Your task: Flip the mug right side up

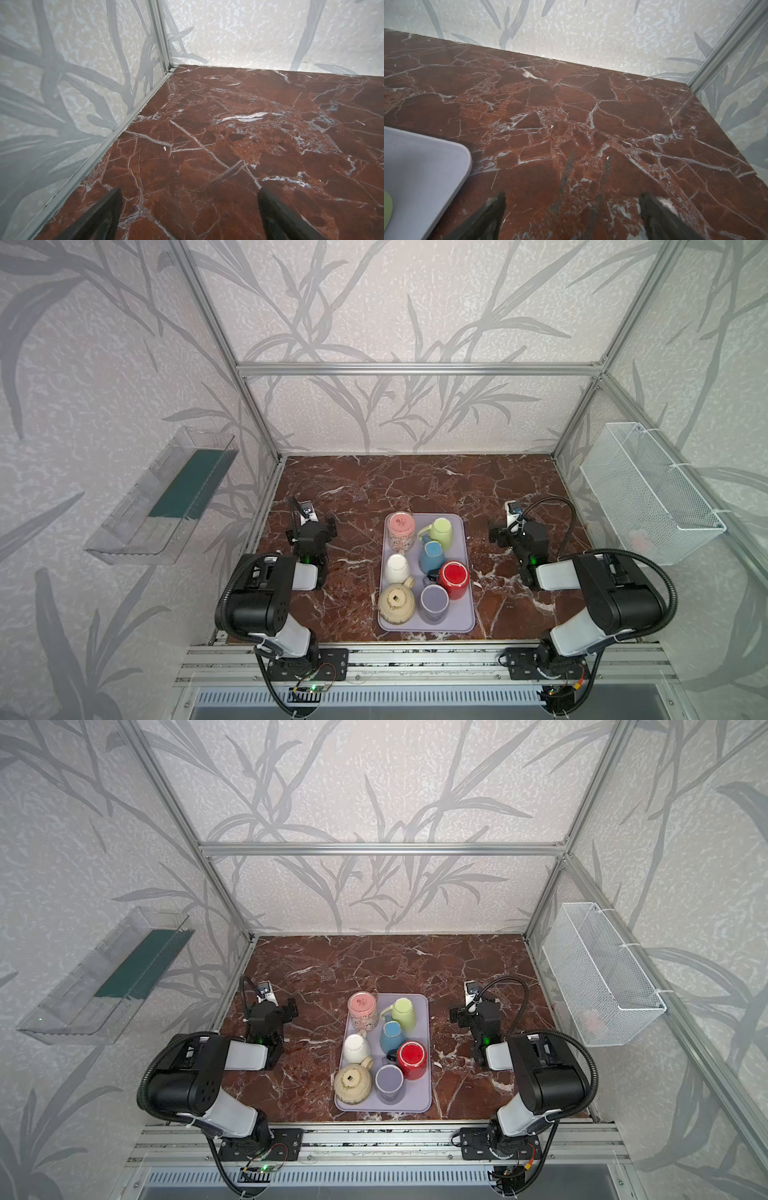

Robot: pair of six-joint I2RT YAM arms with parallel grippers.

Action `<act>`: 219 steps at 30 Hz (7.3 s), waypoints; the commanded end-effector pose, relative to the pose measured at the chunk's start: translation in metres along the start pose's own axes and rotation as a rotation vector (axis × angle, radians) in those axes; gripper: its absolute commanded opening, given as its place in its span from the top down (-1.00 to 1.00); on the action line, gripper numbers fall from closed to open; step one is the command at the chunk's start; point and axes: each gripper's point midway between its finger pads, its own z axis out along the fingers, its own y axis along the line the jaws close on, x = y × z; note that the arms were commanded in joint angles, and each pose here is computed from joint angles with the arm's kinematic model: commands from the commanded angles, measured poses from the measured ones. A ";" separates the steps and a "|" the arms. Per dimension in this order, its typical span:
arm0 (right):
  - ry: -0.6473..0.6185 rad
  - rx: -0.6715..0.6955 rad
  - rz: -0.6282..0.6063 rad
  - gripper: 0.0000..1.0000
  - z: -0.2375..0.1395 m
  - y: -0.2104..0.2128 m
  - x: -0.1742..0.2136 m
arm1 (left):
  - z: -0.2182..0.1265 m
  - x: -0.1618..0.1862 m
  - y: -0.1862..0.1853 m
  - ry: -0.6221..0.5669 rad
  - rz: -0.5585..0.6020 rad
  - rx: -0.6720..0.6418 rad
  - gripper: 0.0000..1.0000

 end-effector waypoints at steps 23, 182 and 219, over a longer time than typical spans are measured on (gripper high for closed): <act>-0.017 -0.013 0.014 -0.98 0.002 0.001 -0.007 | 0.001 -0.004 0.002 -0.014 -0.009 -0.010 -0.99; 0.073 -0.454 0.504 -0.40 -0.122 0.121 -0.076 | -0.211 -0.083 -0.302 0.734 0.701 1.225 -0.14; 0.099 -0.493 0.527 -0.38 -0.112 0.130 -0.068 | -0.158 0.009 -0.364 0.631 0.927 1.275 0.08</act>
